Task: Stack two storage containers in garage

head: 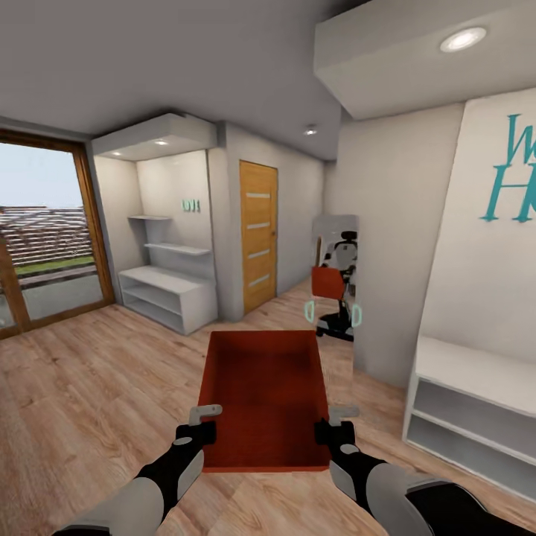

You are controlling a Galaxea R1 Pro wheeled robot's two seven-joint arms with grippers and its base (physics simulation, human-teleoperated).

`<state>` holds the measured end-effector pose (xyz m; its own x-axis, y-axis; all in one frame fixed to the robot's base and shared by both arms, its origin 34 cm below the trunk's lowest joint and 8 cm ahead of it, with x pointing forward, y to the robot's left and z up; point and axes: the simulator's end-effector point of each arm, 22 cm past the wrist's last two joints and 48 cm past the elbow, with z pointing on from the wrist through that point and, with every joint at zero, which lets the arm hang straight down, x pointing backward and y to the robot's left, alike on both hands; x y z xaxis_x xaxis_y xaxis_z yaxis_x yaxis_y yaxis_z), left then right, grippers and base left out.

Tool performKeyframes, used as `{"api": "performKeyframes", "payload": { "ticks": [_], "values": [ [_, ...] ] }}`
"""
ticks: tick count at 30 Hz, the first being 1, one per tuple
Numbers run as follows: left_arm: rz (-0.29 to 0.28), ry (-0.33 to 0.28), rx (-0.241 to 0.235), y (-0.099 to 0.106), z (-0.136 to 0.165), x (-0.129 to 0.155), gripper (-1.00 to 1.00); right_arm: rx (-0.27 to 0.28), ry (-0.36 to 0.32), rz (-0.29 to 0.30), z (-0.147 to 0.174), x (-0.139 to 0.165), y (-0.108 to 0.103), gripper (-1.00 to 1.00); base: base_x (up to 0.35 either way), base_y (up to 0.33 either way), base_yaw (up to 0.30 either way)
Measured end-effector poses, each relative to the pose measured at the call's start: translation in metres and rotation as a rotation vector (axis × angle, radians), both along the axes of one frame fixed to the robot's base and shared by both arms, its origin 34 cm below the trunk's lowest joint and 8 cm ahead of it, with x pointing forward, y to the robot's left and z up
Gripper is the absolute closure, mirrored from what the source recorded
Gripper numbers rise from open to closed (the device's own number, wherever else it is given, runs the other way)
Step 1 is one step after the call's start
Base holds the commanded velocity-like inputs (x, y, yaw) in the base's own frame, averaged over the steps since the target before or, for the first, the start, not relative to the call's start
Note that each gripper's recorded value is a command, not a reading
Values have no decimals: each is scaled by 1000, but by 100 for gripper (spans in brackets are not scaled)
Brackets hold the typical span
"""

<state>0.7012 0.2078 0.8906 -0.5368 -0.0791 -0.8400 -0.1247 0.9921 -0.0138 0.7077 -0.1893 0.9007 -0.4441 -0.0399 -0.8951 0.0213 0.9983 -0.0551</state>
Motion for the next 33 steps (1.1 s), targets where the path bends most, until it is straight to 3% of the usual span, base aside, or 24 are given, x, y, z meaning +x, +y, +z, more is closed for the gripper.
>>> {"api": "performKeyframes", "payload": {
  "ticks": [26,33],
  "values": [
    [0,-1,0,0,0,0,100,0,-1,0,0,0,0,100,320,0,200],
    [0,0,0,0,0,0,100,0,-1,0,0,0,0,100,320,0,65]
  ]
}}
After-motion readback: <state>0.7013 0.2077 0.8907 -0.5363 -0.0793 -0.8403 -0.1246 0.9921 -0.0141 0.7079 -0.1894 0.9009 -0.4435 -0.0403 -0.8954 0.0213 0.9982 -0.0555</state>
